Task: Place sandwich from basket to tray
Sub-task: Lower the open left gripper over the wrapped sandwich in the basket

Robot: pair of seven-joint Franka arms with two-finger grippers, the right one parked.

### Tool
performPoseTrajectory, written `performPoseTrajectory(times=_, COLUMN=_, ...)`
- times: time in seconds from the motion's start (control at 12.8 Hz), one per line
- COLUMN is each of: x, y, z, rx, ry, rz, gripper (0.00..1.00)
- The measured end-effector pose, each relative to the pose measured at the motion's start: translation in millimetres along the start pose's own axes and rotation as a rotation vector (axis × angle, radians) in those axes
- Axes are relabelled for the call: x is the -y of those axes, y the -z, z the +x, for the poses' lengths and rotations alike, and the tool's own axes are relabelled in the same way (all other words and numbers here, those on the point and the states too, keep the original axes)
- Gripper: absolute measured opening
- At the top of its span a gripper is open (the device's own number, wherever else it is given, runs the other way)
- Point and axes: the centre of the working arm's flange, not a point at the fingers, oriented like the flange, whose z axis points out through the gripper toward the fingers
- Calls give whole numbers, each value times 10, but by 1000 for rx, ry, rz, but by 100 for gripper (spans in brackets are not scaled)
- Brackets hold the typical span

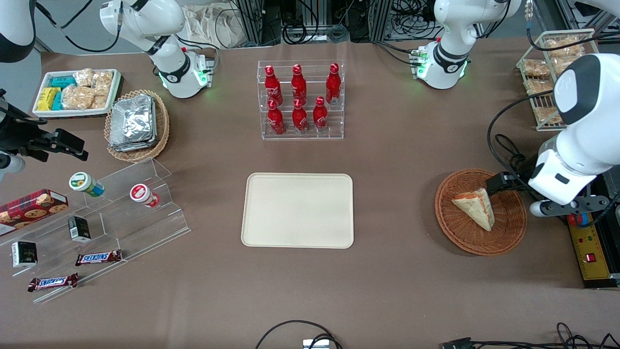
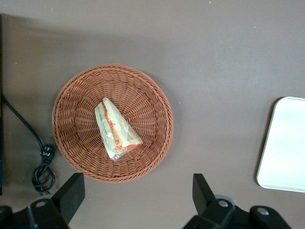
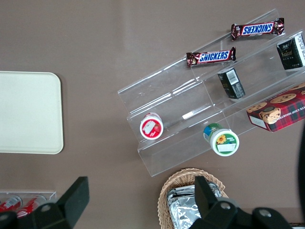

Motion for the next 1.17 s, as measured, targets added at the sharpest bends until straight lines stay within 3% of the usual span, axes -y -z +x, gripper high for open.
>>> performPoseTrajectory(times=0.62, x=287, y=-187, z=94, rx=36, ry=55, rz=8, gripper=100)
performPoseTrajectory(times=0.78, x=328, y=-320, z=106, rx=54, ry=147, rz=39, gripper=100)
performPoseTrajectory(times=1.17, x=333, y=-751, z=30, rx=103, ry=446, rz=71, gripper=100)
